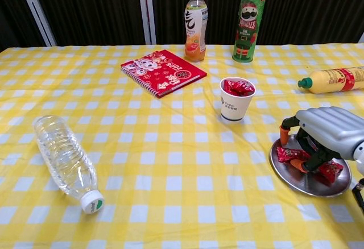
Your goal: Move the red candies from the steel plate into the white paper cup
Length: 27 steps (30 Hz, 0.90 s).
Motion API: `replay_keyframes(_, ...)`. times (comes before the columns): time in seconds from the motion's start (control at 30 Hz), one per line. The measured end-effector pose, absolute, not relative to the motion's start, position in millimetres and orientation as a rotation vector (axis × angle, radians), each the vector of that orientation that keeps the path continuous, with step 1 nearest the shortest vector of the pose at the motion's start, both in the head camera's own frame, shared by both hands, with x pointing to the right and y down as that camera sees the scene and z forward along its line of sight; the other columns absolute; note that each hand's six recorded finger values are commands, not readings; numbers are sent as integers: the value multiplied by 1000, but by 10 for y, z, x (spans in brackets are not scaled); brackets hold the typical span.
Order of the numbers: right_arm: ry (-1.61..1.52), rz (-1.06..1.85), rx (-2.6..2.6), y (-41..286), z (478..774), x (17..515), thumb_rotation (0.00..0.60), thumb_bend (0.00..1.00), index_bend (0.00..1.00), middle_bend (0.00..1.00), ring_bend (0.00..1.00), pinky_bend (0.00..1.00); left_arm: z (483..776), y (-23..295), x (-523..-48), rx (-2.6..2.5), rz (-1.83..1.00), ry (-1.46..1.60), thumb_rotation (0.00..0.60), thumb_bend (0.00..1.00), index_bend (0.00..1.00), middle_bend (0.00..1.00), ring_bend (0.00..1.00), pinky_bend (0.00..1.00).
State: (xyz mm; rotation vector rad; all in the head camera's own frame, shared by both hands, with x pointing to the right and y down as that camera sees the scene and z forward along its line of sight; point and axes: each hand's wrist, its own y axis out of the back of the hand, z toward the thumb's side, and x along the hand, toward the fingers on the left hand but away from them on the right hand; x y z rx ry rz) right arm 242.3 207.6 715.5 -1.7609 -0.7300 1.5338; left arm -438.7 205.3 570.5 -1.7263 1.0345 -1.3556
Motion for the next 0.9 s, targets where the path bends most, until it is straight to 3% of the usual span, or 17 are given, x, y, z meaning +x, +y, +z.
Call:
replay_keyframes(0.17, -737, 1553, -1768, 2083, 7217, 2474, 600, 383, 642, 799, 800, 852, 5713, 2050, -4383, -1730, -1361, 1034, 600, 77, 0, 0, 0, 0)
replay_keyframes(0.5, -778, 1501, -1782, 2043, 7133, 2437, 600, 428, 656, 799, 799, 852, 5709, 2051, -4381, -1731, -1360, 1038, 600, 77, 0, 0, 0, 0)
replay_keyframes(0.9, -930, 1331, -1755, 1537, 6545, 2277, 600, 427, 656, 799, 800, 852, 5711, 2055, -4364, -1731, -1357, 1032, 600, 77, 0, 0, 0, 0)
